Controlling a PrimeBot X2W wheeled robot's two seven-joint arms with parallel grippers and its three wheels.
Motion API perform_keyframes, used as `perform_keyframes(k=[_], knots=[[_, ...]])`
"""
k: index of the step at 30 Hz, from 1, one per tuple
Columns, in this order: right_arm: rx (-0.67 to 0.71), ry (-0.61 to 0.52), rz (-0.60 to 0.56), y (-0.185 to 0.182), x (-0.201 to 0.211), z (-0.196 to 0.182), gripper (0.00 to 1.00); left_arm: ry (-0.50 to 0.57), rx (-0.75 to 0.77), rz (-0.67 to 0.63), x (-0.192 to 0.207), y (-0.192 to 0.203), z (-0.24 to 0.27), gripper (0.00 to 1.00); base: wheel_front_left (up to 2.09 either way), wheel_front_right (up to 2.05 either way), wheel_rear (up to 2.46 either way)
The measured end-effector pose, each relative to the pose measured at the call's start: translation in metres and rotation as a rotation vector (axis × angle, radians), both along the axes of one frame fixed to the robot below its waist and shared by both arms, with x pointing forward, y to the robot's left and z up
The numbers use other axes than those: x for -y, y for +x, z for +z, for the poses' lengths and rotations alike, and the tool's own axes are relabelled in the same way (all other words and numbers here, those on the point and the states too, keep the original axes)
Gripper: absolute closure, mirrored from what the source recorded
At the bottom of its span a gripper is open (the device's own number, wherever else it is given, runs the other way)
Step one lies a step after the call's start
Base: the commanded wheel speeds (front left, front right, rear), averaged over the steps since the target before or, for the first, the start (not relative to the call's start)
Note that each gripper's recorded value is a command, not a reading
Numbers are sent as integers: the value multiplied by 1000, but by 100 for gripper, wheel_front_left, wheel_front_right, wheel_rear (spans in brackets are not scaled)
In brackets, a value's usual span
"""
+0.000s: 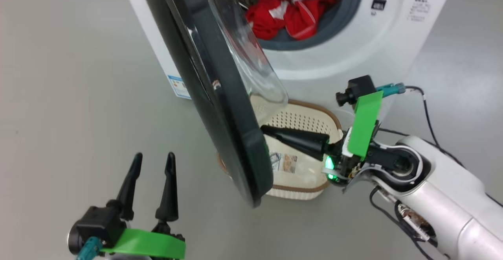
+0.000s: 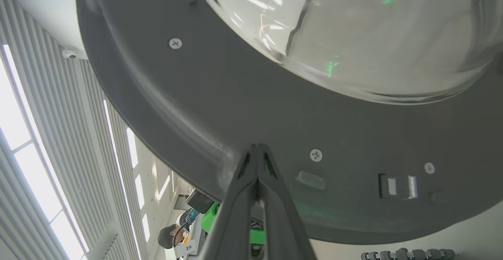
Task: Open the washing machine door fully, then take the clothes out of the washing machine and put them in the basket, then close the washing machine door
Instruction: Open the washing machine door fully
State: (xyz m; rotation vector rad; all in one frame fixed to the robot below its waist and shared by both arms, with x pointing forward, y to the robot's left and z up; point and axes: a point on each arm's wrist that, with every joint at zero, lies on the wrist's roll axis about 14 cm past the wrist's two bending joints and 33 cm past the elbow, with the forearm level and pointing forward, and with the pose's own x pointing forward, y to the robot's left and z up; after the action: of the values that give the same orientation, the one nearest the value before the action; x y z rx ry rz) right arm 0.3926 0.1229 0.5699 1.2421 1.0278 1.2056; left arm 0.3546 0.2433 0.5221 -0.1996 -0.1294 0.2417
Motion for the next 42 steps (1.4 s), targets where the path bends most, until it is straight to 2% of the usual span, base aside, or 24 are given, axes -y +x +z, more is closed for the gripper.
perform_keyframes(k=[10,27,38,42], knots=[[9,-42,99,-39,-35,-3,100,6,14,85,-24,-36,5,0,0,0,0],[14,-92,227,-74,-80,-12,100,18,41,198,-54,-74,14,0,0,0,0],[-13,-117,226,-73,-85,-24,100,11,31,217,-56,-79,11,0,0,0,0],[20,-131,197,-67,-84,-24,100,11,36,219,-57,-80,12,0,0,0,0]])
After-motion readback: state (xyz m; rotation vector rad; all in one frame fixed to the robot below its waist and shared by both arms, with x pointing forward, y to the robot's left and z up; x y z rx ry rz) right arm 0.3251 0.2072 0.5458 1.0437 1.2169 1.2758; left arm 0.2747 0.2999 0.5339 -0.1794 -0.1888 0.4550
